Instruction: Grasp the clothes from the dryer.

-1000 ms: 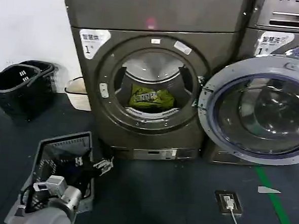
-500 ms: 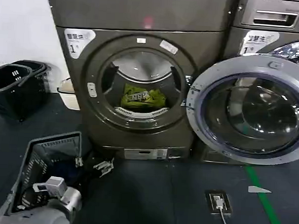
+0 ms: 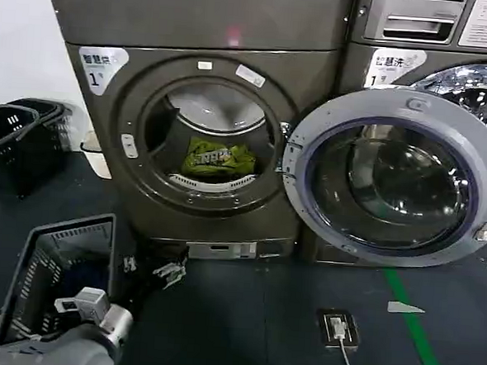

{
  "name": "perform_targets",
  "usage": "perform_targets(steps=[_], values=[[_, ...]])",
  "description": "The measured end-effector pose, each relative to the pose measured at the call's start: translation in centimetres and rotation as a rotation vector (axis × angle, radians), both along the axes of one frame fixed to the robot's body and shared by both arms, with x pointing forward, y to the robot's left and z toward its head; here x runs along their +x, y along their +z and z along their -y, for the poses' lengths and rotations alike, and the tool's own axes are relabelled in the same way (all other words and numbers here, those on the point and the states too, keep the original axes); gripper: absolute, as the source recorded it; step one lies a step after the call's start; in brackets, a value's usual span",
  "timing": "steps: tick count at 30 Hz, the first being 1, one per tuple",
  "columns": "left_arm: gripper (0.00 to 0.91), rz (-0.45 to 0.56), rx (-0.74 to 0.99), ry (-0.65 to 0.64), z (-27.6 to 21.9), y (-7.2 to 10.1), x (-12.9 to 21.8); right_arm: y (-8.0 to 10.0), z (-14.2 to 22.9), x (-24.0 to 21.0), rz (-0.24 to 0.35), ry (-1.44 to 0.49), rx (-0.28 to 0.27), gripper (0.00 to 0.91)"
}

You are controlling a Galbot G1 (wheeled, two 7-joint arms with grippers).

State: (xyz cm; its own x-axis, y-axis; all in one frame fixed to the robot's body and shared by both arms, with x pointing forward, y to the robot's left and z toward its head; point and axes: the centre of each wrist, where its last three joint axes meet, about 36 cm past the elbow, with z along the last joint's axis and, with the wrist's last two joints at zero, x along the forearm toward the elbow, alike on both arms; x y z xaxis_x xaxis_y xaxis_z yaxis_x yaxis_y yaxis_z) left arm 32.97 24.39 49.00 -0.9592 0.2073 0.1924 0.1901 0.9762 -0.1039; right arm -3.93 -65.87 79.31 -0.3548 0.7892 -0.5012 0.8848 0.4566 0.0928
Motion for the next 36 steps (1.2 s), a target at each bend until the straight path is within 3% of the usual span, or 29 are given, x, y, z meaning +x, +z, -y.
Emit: perform_targets(steps=[36], values=[[0.907, 0.047, 0.003, -0.022, 0.38, 0.33, -0.01, 0.14, -0.25, -0.67, 0.031, 0.030, -0.095, 0.907]])
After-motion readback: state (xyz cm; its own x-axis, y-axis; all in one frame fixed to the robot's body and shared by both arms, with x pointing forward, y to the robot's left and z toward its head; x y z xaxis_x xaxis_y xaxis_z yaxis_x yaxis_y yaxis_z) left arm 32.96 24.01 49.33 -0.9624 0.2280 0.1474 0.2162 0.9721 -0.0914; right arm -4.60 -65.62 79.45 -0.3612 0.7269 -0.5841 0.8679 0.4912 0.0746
